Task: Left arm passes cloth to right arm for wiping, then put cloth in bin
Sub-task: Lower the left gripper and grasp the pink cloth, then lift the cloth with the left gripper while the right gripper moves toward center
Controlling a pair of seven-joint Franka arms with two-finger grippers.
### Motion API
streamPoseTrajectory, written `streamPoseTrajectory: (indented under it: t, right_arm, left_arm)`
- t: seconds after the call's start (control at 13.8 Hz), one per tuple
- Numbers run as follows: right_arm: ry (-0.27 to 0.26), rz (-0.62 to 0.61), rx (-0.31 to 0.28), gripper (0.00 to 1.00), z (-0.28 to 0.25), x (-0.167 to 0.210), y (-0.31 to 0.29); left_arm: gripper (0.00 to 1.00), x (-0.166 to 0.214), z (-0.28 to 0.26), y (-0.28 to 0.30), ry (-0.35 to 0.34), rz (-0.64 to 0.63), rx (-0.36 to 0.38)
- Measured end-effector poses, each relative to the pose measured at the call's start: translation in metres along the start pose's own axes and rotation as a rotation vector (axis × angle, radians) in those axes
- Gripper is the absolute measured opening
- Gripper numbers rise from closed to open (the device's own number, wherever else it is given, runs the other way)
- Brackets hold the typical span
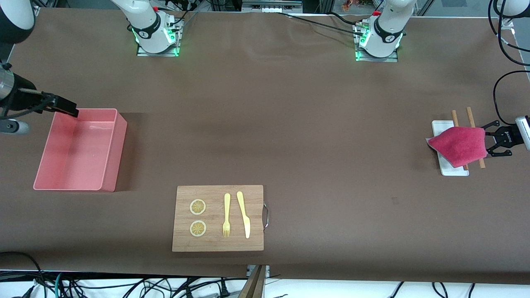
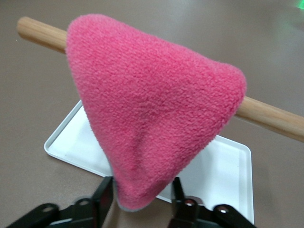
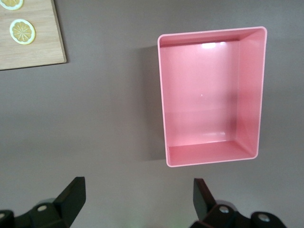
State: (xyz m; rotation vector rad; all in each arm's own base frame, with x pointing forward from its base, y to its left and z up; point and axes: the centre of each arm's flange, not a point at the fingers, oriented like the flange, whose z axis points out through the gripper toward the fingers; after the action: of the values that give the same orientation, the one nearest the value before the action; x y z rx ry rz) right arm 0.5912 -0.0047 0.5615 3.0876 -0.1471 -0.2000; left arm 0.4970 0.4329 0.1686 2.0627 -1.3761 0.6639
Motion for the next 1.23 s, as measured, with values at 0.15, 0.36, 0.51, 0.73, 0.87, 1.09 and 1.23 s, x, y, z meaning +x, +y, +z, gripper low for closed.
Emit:
streamPoseTrajectory:
  t: [0.15,0.36,0.51,0.73,0.87,1.09,1.23]
  right_arm:
    - [-0.002,0.02,0.001,1.0,0.003,0.001,-0.007]
    - [0.007,0.095,0.003,1.0,0.0,-0.002,-0.034]
    - [0.011,0.135,0.006,1.0,-0.001,-0.005,-0.054]
    - [0.018,0.19,0.021,1.0,-0.002,-0.009,-0.084]
    - [0.011,0.253,0.064,1.0,0.0,-0.011,-0.104]
    - [0.0,0.373,0.106,1.0,0.005,-0.012,-0.135]
    - [0.004,0.42,0.127,1.0,0.009,-0.012,-0.157]
  left_arm:
    - [0.29,0.0,-0.001,0.0,0.0,0.003,0.002]
    - [0.02,0.004,-0.006,-0.003,-0.003,0.009,0.011]
    - [0.03,0.014,-0.022,-0.013,-0.02,0.017,0.039]
    - [0.03,0.046,-0.049,-0.026,-0.021,-0.024,0.041]
    - [0.03,0.069,-0.062,-0.031,-0.035,-0.098,0.015]
    - [0.03,0.116,-0.075,-0.038,-0.098,-0.205,-0.006]
    - [0.03,0.162,-0.08,-0.043,-0.162,-0.285,0.005]
